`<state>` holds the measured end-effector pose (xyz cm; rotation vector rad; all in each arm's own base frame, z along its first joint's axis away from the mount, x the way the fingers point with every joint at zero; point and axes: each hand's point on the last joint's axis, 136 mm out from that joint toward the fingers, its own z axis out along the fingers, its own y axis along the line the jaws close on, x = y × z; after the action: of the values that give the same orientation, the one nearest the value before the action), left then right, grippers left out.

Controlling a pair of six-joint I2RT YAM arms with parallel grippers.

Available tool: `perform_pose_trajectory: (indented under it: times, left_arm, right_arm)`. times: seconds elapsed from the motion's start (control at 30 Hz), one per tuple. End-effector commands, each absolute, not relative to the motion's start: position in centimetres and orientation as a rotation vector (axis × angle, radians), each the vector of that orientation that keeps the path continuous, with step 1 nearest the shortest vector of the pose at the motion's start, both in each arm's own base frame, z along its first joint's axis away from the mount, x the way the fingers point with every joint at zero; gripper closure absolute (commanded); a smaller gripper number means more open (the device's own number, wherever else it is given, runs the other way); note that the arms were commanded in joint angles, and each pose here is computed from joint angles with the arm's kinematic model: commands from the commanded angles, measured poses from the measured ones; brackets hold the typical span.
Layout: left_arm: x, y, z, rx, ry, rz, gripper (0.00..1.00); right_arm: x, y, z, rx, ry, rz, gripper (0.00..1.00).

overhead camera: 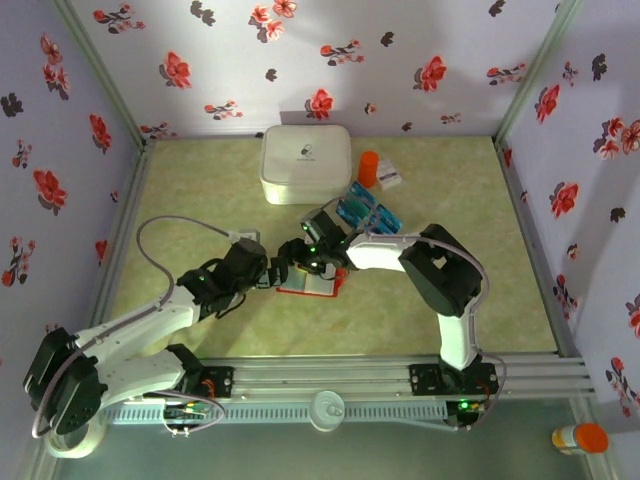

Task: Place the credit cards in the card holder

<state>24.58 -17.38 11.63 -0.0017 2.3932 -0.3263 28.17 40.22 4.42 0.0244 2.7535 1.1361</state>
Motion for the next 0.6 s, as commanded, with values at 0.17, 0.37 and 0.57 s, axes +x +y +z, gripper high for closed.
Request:
perform_pose_trajectory:
  times: [0.17,0.37,0.57]
  left_arm:
    - [24.6,-16.5,10.6,-0.041,2.407,-0.285,0.0]
    - [24.8,-16.9,9.8,-0.027,2.424,-0.283,0.0]
    - [25.0,-17.3,8.9,-0.013,2.442,-0.278,0.0]
  right_arm:
    - [28.1,40.3,5.2,0.021,2.75,1.157,0.43]
    - [28.7,39.7,6.7,0.029,2.717,1.167,0.43]
    - [29.5,38.7,7.8,0.045,2.689,1.165,0.43]
